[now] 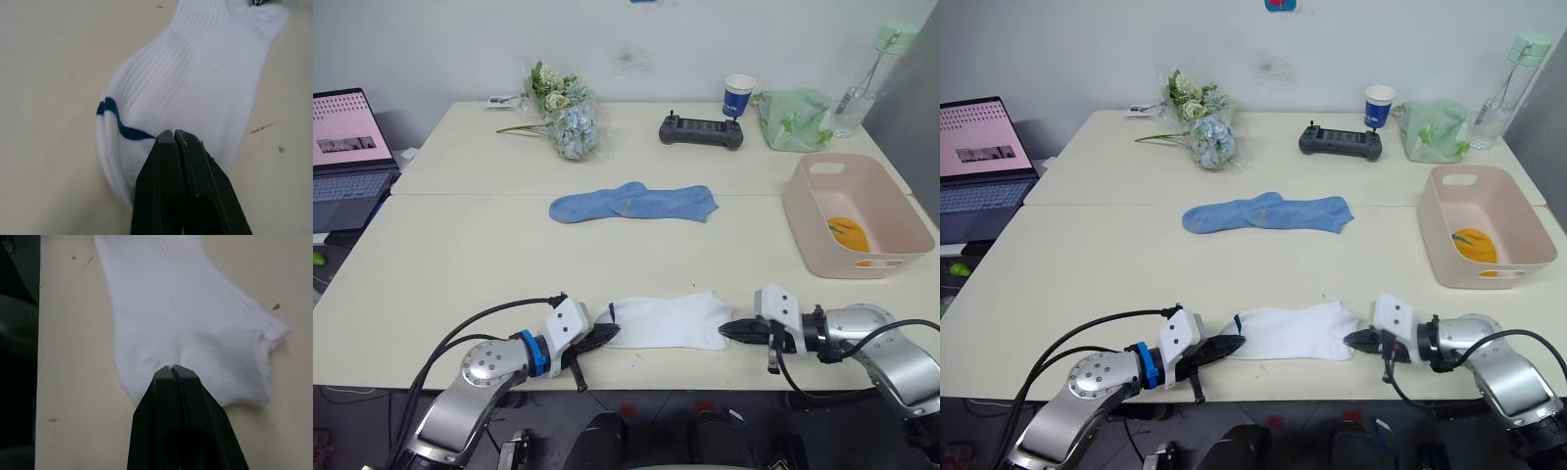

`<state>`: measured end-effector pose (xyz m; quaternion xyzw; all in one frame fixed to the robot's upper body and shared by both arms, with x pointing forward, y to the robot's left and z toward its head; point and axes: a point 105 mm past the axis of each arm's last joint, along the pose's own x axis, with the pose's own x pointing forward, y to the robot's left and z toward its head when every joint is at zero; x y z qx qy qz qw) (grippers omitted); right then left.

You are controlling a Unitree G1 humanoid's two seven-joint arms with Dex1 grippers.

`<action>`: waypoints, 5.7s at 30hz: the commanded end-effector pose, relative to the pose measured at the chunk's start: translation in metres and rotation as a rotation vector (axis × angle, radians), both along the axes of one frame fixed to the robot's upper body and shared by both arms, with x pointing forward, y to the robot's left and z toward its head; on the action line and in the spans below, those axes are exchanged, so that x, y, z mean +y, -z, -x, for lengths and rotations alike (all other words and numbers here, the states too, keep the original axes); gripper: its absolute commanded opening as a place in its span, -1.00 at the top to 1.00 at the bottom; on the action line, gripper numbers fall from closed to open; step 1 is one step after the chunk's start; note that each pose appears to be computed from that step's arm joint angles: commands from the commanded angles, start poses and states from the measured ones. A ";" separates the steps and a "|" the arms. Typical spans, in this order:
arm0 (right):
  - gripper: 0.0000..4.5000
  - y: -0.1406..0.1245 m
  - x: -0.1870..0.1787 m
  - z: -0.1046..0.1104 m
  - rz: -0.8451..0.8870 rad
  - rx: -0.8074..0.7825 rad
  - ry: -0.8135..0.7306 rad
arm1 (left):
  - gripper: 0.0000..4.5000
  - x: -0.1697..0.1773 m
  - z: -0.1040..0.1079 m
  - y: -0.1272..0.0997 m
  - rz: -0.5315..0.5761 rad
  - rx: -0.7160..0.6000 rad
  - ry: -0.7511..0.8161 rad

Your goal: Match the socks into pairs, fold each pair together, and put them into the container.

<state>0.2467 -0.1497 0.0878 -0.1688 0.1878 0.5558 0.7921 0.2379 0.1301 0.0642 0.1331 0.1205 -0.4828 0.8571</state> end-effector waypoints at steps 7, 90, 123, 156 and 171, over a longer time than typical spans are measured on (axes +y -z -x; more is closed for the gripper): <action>0.45 -0.026 -0.013 -0.025 -0.099 0.014 0.236 | 0.73 0.001 0.004 -0.048 0.092 -0.121 0.023; 1.00 -0.056 0.068 -0.017 -0.336 0.321 -0.072 | 0.99 -0.086 -0.045 -0.031 0.038 0.037 0.269; -0.60 -0.042 0.069 -0.035 -0.157 0.039 -0.071 | 1.00 -0.034 -0.017 -0.079 0.051 -0.084 0.129; -0.42 -0.005 0.094 -0.028 -0.282 0.611 0.212 | 1.00 -0.023 -0.021 0.014 -0.144 0.121 0.051; 1.00 -0.013 0.088 -0.034 -0.330 0.562 0.220 | 0.92 -0.027 -0.029 -0.021 0.012 0.018 0.044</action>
